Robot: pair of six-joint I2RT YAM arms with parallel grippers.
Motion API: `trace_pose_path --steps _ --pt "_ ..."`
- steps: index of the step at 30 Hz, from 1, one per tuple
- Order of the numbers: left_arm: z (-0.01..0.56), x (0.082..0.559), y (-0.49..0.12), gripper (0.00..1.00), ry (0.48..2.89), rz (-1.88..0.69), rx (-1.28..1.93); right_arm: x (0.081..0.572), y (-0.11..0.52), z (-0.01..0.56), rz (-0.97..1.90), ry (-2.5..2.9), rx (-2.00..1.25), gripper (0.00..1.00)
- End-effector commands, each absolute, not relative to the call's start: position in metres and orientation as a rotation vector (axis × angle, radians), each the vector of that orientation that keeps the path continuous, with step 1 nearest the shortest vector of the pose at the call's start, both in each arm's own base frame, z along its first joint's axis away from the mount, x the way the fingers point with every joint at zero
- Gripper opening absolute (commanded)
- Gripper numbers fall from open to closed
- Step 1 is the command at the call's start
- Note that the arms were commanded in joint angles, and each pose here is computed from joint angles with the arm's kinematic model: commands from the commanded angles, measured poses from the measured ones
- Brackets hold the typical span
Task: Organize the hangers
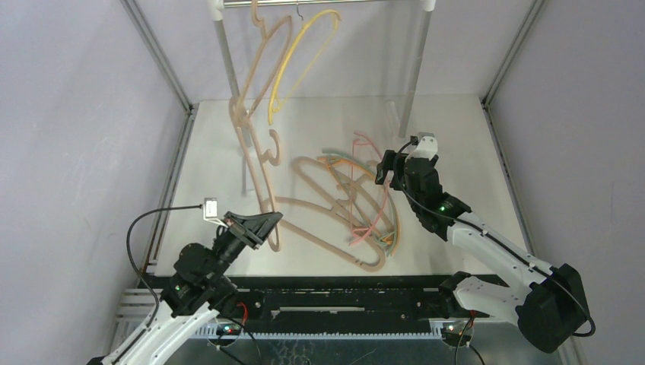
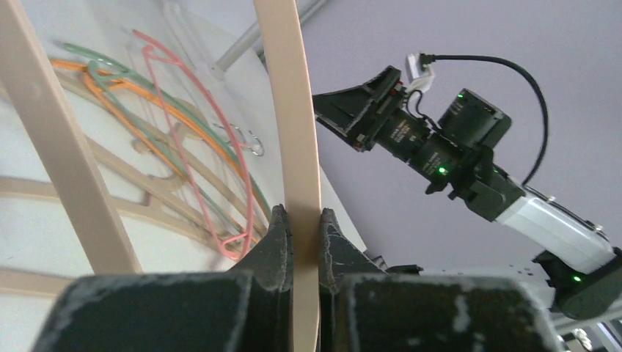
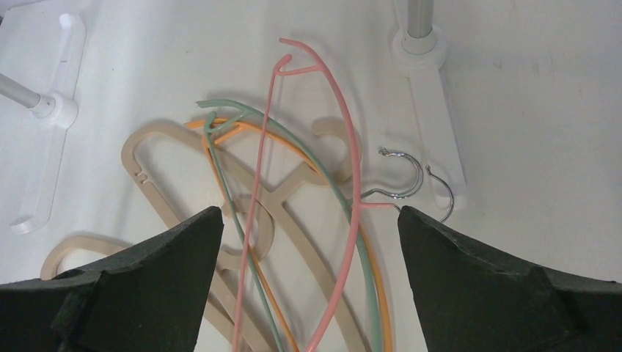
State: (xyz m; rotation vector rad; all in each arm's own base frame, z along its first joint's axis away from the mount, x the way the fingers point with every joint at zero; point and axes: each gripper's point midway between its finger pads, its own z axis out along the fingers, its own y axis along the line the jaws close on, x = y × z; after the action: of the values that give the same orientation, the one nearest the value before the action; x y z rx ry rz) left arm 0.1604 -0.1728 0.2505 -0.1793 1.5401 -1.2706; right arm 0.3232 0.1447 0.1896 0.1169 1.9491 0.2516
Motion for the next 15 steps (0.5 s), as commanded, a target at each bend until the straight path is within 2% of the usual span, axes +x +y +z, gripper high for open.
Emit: trace_pose_path --steps 1,15 --pt "0.251 0.160 -0.155 0.00 1.550 -1.173 -0.191 0.324 0.147 0.194 0.261 1.924 0.125 0.97" --pt "0.265 0.125 -0.176 0.00 1.506 -1.356 0.007 0.320 0.152 0.201 0.277 1.905 0.115 0.97"
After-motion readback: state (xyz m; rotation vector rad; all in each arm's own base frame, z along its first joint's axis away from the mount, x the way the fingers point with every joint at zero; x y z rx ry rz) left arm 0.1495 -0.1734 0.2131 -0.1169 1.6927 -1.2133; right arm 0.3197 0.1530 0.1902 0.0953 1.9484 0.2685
